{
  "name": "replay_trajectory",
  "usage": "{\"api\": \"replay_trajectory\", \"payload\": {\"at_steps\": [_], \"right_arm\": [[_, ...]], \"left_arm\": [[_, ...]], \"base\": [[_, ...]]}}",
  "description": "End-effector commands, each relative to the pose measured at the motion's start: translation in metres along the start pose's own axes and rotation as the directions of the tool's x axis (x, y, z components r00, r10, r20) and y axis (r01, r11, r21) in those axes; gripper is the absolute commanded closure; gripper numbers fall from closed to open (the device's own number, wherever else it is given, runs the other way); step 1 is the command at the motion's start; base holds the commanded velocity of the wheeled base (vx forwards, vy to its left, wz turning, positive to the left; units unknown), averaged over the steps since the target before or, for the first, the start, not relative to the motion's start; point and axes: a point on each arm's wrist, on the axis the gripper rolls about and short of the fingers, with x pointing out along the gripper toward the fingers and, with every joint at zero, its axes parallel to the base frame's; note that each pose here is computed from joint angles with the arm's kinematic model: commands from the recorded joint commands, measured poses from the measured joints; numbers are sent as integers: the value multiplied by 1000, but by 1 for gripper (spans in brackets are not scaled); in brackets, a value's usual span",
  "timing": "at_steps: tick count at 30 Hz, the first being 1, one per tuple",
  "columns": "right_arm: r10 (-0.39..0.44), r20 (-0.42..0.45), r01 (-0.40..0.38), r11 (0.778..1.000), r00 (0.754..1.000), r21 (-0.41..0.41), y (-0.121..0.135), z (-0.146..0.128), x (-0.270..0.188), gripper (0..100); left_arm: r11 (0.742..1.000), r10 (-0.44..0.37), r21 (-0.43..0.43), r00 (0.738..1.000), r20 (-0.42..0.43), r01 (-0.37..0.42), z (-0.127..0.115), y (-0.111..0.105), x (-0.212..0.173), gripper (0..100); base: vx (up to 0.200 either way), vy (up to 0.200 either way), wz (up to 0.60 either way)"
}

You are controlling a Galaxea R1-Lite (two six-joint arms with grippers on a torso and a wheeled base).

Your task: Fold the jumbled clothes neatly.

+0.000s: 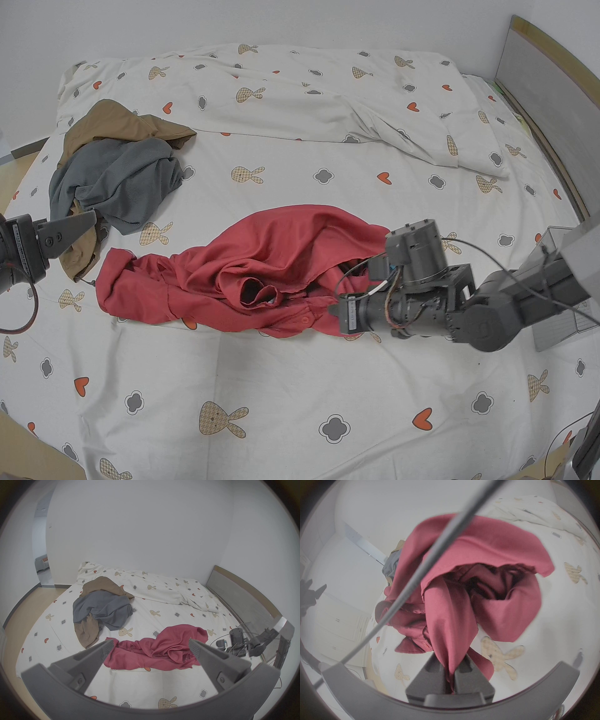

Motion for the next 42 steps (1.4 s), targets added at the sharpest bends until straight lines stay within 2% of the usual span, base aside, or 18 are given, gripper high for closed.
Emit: {"api": "replay_trajectory", "payload": {"at_steps": [1,4,7,9,15,19,20,26,27,29,30,32,34,36,38,39,42], "right_arm": [[-31,69,29,999,997,28,-5,31,-82,100],[-69,76,66,997,995,48,-12,41,-117,100],[-91,80,86,995,993,59,-17,45,-134,100],[-136,75,130,988,988,82,-27,51,-151,100],[-218,32,214,971,975,105,-53,54,-152,100],[-256,-24,257,959,966,121,-71,52,-129,100],[-266,-34,268,955,963,127,-76,54,-122,0],[-316,-57,321,936,947,142,-87,52,-113,0],[-358,-58,362,922,932,136,-87,47,-117,0],[-374,-51,377,917,926,132,-85,46,-120,0],[-417,-6,414,901,909,130,-78,44,-138,0],[-397,6,394,912,918,115,-67,39,-147,0],[-352,1,351,933,936,81,-50,28,-153,0],[-312,-30,313,949,950,43,-37,14,-153,0],[-303,-35,305,952,952,34,-33,11,-153,0],[-271,-46,272,962,961,16,-24,3,-156,0],[-188,-97,188,982,977,0,-17,-9,-157,0]], "left_arm": [[1000,1,-1,1000,3,-1,1,0,0,0],[1000,-1,-1,1000,4,1,1,0,0,0],[1000,1,-1,1000,4,-1,1,0,0,0],[1000,-1,-2,1000,5,1,1,0,-1,0],[1000,-1,-2,1000,7,1,1,0,-1,0],[1000,-1,-2,1000,5,1,1,0,-1,0],[1000,-1,-2,1000,5,1,1,0,-1,0],[1000,1,1,1000,-7,-1,0,0,3,0],[1000,0,0,1000,-5,0,0,0,2,0],[1000,0,0,1000,-5,0,0,0,2,0],[1000,0,0,1000,-5,0,0,0,2,0],[1000,1,1,1000,-7,-1,-1,0,2,0],[1000,1,1,1000,-7,-1,-1,0,2,0],[1000,1,1,1000,-8,-1,-1,0,2,0],[1000,1,1,1000,-8,-1,-1,0,2,0],[1000,1,1,1000,-10,-1,-1,0,2,0],[1000,1,2,1000,-13,-1,-2,0,3,0]], "base": [[0,0,0],[0,0,0],[0,0,0],[0,0,0],[0,0,0],[0,0,0],[0,0,0],[0,0,0],[0,0,0],[0,0,0],[0,0,0],[0,0,0],[0,0,0],[0,0,0],[0,0,0],[0,0,0],[0,0,0]]}}
